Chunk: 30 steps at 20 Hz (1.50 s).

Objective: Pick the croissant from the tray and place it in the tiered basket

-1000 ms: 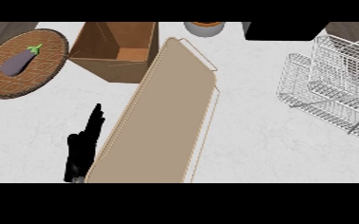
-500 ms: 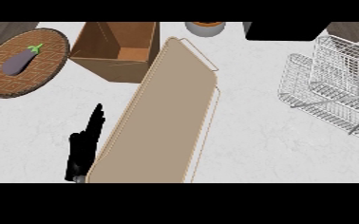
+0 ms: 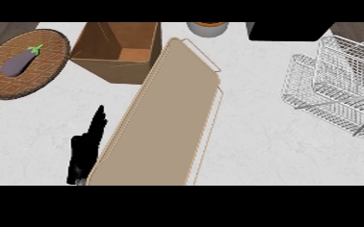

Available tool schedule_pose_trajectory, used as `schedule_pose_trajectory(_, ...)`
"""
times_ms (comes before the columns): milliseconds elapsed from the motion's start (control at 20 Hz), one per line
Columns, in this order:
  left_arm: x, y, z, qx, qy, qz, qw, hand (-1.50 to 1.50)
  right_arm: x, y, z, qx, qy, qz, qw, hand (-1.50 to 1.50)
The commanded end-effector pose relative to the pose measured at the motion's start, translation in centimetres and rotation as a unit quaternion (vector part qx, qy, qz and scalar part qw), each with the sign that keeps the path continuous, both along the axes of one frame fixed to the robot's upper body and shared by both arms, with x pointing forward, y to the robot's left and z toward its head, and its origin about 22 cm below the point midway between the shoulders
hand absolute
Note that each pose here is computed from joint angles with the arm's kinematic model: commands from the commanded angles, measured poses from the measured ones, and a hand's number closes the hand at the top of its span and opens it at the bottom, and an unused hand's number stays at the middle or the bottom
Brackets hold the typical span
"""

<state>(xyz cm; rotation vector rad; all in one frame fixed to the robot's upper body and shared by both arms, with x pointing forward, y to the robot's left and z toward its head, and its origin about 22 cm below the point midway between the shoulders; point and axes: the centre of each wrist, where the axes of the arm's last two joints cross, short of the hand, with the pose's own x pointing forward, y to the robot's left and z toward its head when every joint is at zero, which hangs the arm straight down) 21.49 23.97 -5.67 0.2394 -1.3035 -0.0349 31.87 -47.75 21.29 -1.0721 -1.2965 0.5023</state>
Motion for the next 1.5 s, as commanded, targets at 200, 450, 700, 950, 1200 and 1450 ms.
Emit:
schedule_pose_trajectory(200, 0.8, -0.2, 0.8, -0.003, -0.003, -0.005, 1.0000, 0.00, 2.8, 0.8, -4.3, 0.185, 0.004, 0.007, 0.983, -1.50)
schedule_pose_trajectory(450, -0.3, -0.3, 0.0, 0.001, -0.003, -0.001, 1.0000, 0.00, 2.2, -0.9, -5.4, 0.263, -0.049, 0.022, 0.963, -1.50)
schedule_pose_trajectory(700, -0.3, 1.3, 0.3, -0.002, 0.001, 0.006, 1.0000, 0.00, 1.5, -2.6, -3.9, 0.328, -0.115, 0.012, 0.938, -1.50)
schedule_pose_trajectory(950, 0.2, 1.4, 0.4, 0.008, -0.004, 0.007, 0.9999, 0.00, -1.1, -6.1, 0.4, 0.308, -0.230, -0.082, 0.919, -1.50)
schedule_pose_trajectory(1200, 0.1, 0.1, -0.8, 0.004, 0.000, 0.015, 0.9999, 0.00, -6.6, -11.2, 2.4, 0.304, -0.264, -0.176, 0.898, -1.50)
schedule_pose_trajectory(1450, -1.3, 1.7, 0.6, 0.003, 0.002, 0.013, 0.9999, 0.00, -14.5, -16.1, 2.7, 0.320, -0.262, -0.189, 0.890, -1.50)
